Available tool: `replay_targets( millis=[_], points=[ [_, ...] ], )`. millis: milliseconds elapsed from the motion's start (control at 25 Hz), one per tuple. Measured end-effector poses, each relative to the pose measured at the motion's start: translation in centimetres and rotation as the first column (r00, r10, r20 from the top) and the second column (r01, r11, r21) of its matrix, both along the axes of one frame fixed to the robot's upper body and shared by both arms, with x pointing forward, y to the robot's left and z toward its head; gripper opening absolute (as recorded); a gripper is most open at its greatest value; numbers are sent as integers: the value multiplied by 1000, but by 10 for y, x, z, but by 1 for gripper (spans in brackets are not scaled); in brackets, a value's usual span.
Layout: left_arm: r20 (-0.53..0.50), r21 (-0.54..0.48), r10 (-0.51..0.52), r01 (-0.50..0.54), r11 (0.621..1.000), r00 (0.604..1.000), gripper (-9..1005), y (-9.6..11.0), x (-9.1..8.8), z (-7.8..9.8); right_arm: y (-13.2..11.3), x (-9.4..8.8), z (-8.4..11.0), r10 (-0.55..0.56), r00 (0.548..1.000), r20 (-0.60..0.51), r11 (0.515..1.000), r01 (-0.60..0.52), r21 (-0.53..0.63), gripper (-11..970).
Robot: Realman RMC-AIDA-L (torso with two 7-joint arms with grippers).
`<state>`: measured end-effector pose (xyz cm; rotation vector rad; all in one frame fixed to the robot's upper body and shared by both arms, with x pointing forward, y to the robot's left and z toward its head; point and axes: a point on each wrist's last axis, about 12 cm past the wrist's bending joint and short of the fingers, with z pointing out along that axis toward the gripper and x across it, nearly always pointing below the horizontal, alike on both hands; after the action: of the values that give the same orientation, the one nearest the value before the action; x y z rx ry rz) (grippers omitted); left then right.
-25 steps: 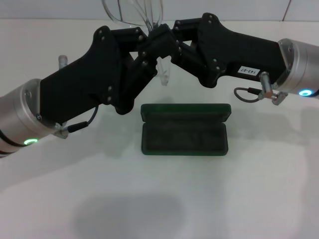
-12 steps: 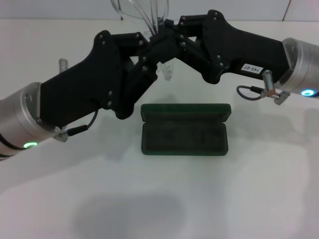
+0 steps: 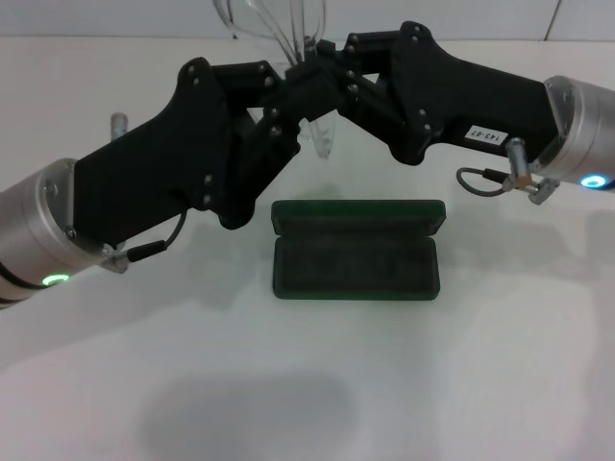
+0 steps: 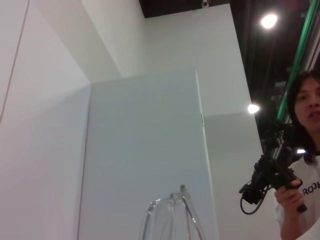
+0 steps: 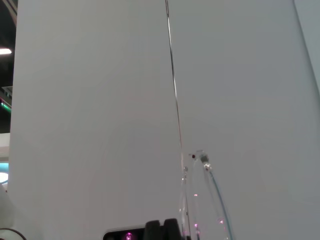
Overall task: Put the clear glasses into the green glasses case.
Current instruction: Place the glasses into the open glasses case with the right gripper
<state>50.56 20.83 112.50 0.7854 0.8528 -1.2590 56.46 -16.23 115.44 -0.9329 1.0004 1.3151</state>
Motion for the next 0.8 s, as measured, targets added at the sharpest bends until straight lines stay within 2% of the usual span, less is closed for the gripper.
replay_targets(
  millis=[800],
  points=[
    [3,-10,15,-15,1000,1000,68,2,0,1,2,-3,-3,22,1000,-6,1000,-22,-19,56]
  ],
)
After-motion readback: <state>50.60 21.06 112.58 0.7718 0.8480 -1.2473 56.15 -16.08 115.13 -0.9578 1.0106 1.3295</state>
